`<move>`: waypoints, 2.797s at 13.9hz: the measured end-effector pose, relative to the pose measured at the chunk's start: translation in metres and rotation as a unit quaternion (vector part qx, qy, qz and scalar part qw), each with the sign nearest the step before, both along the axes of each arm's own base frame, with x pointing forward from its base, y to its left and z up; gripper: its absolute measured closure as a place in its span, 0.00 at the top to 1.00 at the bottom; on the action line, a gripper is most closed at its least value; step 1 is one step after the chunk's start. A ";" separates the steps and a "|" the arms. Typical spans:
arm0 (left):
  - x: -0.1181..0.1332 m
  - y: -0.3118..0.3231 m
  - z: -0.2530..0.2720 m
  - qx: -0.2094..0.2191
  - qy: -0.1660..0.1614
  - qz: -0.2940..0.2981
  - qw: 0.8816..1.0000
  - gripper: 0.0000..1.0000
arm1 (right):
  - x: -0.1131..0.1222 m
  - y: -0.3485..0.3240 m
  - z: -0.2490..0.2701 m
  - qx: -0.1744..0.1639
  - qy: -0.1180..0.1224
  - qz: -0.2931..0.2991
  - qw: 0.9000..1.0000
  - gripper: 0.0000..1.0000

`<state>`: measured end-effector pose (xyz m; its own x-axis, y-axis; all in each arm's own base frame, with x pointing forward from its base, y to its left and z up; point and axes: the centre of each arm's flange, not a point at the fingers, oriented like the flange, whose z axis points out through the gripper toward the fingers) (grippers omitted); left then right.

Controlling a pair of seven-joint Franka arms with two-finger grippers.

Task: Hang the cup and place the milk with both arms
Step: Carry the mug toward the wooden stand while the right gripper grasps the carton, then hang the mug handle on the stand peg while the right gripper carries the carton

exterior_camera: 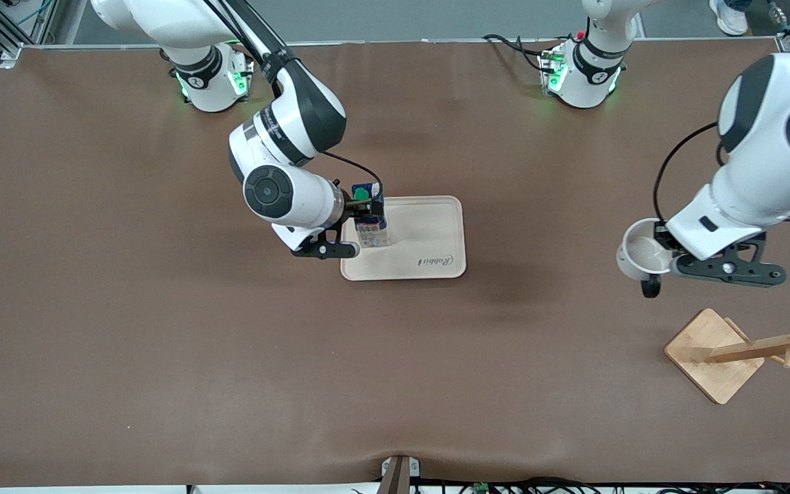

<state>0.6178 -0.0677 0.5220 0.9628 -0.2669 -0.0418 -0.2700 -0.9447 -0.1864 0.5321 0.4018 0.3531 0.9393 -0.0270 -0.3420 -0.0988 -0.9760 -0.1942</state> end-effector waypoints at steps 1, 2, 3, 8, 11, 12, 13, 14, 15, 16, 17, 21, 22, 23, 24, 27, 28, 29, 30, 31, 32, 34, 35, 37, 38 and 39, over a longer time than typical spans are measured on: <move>0.000 0.016 0.005 0.002 0.003 -0.021 1.000 0.07 | -0.002 0.002 0.000 0.001 0.000 0.002 1.000 1.00; 0.000 0.035 0.010 0.005 0.006 -0.038 0.999 0.07 | -0.002 0.004 0.001 0.004 0.000 0.006 1.000 1.00; -0.001 0.055 0.015 0.008 0.008 -0.048 0.999 0.07 | -0.001 0.005 0.003 0.010 -0.002 0.011 1.000 1.00; -0.002 0.133 0.032 0.008 0.012 -0.080 0.997 0.07 | 0.003 0.005 0.017 0.020 -0.001 0.020 1.000 1.00; 0.000 0.155 0.040 0.003 0.007 -0.099 0.995 0.07 | -0.009 0.019 0.017 0.021 0.001 0.036 0.999 1.00; 0.001 0.158 0.038 0.001 0.009 -0.102 0.995 0.07 | -0.013 0.025 0.016 0.020 0.003 0.041 0.999 1.00; 0.002 0.162 0.035 -0.002 0.010 -0.102 0.995 0.07 | -0.017 0.029 0.015 0.019 0.005 0.047 0.999 1.00; 0.003 0.167 0.032 -0.008 0.010 -0.101 0.995 0.07 | -0.022 0.034 0.012 0.016 0.005 0.054 0.998 1.00; 0.005 0.173 0.029 -0.018 0.008 -0.100 0.995 0.07 | -0.026 0.038 0.008 0.010 0.004 0.062 0.998 1.00; 0.006 0.179 0.025 -0.025 0.008 -0.100 0.995 0.07 | -0.029 0.041 0.004 -0.002 0.000 0.073 0.997 1.00; 0.007 0.185 0.022 -0.031 0.006 -0.100 0.994 0.07 | -0.030 0.041 -0.002 -0.012 -0.003 0.080 0.997 1.00; 0.017 0.205 0.019 -0.043 -0.005 -0.114 0.993 0.07 | -0.028 0.042 -0.024 -0.030 -0.010 0.088 0.996 1.00; 0.019 0.211 0.018 -0.046 -0.006 -0.115 0.992 0.07 | -0.028 0.043 -0.028 -0.033 -0.011 0.089 0.995 0.94; 0.021 0.217 0.016 -0.049 -0.007 -0.116 0.992 0.07 | -0.029 0.045 -0.030 -0.035 -0.010 0.088 0.995 0.93; 0.023 0.221 0.014 -0.051 -0.010 -0.116 0.992 0.07 | -0.031 0.047 -0.031 -0.038 -0.009 0.082 0.996 0.88; 0.025 0.230 0.008 -0.056 -0.013 -0.112 0.992 0.07 | -0.032 0.044 -0.025 -0.052 0.006 0.069 0.996 0.54; 0.026 0.232 0.005 -0.058 -0.012 -0.110 0.992 0.07 | -0.030 0.042 -0.017 -0.057 0.013 0.072 0.996 0.52; 0.026 0.235 0.002 -0.060 -0.012 -0.109 0.992 0.07 | -0.026 0.039 -0.002 -0.060 0.020 0.072 0.995 0.52; 0.027 0.238 0.001 -0.061 -0.013 -0.107 0.992 0.07 | -0.021 0.034 0.018 -0.065 0.029 0.070 0.995 0.52; 0.027 0.241 0.000 -0.061 -0.016 -0.106 0.992 0.07 | -0.014 0.024 0.041 -0.071 0.042 0.067 0.994 0.52; 0.028 0.244 -0.001 -0.062 -0.018 -0.107 0.992 0.07 | -0.007 0.006 0.064 -0.080 0.059 0.061 0.993 0.52; 0.028 0.250 -0.002 -0.064 -0.019 -0.113 0.991 0.07 | 0.016 -0.045 0.101 -0.090 0.078 0.032 0.992 0.50; 0.029 0.254 -0.003 -0.066 -0.020 -0.118 0.991 0.07 | 0.032 -0.081 0.115 -0.089 0.078 0.006 0.993 0.50; 0.031 0.262 -0.007 -0.071 -0.023 -0.121 0.990 0.07 | 0.067 -0.164 0.129 -0.075 0.075 -0.037 0.994 0.50; 0.033 0.266 -0.010 -0.074 -0.027 -0.119 0.990 0.07 | 0.083 -0.210 0.130 -0.062 0.072 -0.049 0.994 0.50; 0.034 0.271 -0.013 -0.081 -0.031 -0.116 0.989 0.07 | 0.095 -0.256 0.129 -0.050 0.068 -0.055 0.995 0.50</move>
<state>0.6514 0.2036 0.5090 0.8738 -0.4801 0.0769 -0.4766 -0.8771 -0.0602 0.6272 0.1462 0.4817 0.8737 -0.1676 -0.4568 -0.2254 -0.9714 -0.0747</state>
